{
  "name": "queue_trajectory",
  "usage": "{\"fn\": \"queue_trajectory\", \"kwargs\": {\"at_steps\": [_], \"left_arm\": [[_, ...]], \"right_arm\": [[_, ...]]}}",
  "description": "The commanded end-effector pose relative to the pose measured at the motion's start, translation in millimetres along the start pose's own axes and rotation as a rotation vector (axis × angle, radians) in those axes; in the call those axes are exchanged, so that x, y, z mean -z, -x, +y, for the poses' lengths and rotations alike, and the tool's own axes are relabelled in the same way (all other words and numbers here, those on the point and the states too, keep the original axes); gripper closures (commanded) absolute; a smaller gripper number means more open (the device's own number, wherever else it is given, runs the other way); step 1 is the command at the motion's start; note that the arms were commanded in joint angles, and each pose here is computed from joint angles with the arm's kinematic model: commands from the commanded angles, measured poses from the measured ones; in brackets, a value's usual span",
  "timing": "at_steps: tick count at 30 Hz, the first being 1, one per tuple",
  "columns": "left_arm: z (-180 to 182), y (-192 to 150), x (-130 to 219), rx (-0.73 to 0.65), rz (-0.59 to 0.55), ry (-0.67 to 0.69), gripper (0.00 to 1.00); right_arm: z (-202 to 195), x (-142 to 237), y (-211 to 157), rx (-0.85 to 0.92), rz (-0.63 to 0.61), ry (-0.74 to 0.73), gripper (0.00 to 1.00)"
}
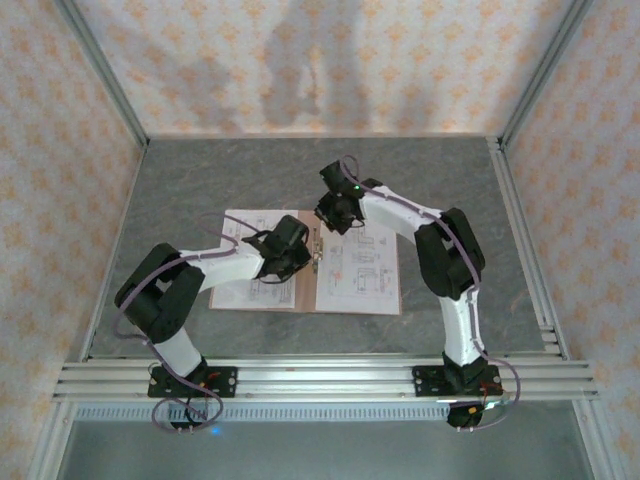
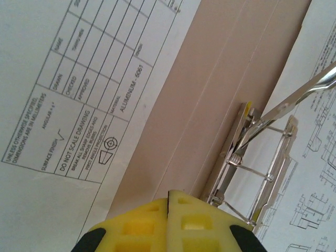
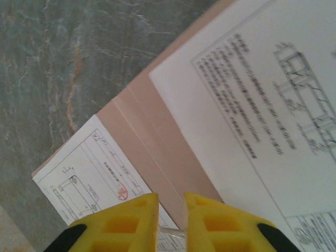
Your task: Put the files into the folder
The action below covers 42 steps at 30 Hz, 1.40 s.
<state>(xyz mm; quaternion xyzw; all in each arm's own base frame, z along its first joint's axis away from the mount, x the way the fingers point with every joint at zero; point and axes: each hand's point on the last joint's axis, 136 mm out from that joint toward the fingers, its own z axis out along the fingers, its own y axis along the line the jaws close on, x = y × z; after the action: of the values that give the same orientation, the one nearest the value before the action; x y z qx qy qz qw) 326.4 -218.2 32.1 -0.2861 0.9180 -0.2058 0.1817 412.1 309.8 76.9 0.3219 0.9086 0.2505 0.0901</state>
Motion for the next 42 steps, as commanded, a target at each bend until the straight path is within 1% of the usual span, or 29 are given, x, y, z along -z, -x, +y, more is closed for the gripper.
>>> {"fn": "queue_trajectory", "kwargs": {"at_steps": [1,4,9,16,22,29,32,38,42], "left_arm": [[7,-6,-7,0.008,0.002,0.009,1.00],[15,-8,-12,0.009,0.005,0.027,1.00],[20,-10,-16,0.011,0.006,0.040,1.00],[24,-10,-18,0.014,0.001,0.051,1.00],[27,-8,-18,0.022,-0.013,0.058,1.00],[24,-5,-17,0.030,-0.026,0.050,1.00],[20,-1,-9,0.036,-0.050,0.034,1.00],[3,12,23,0.033,-0.114,-0.017,1.00],[-3,18,46,0.041,-0.152,-0.041,1.00]], "right_arm": [[-4,-7,7,0.007,0.002,-0.049,0.85],[-5,-15,5,0.037,0.027,-0.068,0.87],[2,-22,-3,0.092,0.087,-0.049,0.89],[14,-4,-14,0.168,0.127,0.022,0.89],[11,6,-32,0.204,0.177,0.076,0.89],[2,29,-45,0.217,0.182,0.133,0.89],[-4,35,-53,0.218,0.193,0.139,0.89],[-22,39,-62,0.208,0.201,0.143,0.88],[-32,54,-56,0.183,0.132,0.150,0.87]]}}
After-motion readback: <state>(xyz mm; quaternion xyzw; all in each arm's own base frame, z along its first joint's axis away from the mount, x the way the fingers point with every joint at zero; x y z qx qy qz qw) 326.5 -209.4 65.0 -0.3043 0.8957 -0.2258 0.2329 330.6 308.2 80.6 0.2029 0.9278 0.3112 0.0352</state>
